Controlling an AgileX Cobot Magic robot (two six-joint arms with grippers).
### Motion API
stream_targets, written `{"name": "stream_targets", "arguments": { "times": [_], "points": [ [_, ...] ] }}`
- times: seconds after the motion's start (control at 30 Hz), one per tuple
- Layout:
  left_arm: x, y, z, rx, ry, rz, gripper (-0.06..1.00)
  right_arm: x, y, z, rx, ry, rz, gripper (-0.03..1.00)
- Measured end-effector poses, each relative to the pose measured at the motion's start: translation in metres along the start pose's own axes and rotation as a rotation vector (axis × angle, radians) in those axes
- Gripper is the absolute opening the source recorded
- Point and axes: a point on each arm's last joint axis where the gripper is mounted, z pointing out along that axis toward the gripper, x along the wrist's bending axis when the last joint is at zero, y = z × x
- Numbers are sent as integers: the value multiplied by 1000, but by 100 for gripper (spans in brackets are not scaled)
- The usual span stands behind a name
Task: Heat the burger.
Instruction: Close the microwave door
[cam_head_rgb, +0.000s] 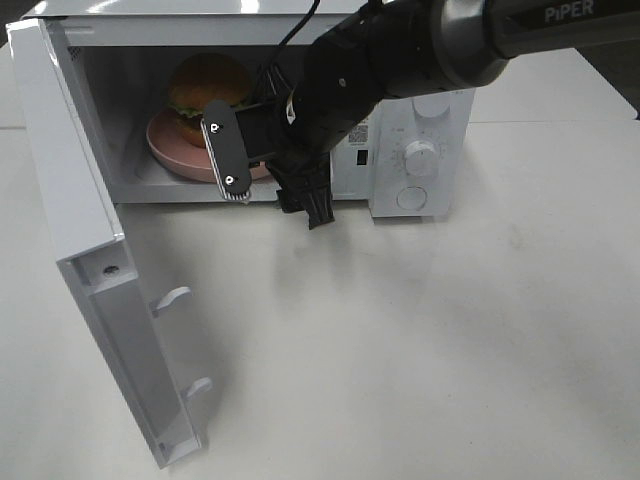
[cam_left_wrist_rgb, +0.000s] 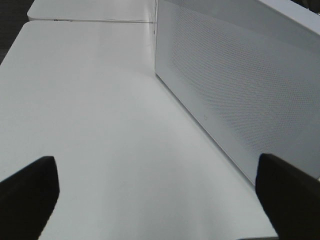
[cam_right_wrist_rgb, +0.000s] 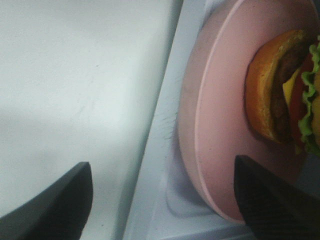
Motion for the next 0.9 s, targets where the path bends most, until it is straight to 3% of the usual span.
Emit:
{"name": "stream_targets", "arguments": {
  "times": [0.07,0.33,0.9],
  "points": [
    [0,0,0,0,0,0,99,15,-4,-11,-6,13,27,79],
    [0,0,0,0,0,0,99,31,-9,-41,-22,-7,76,79],
    [0,0,0,0,0,0,99,81,-30,-136,-23,-15,592,76]
  ]
}}
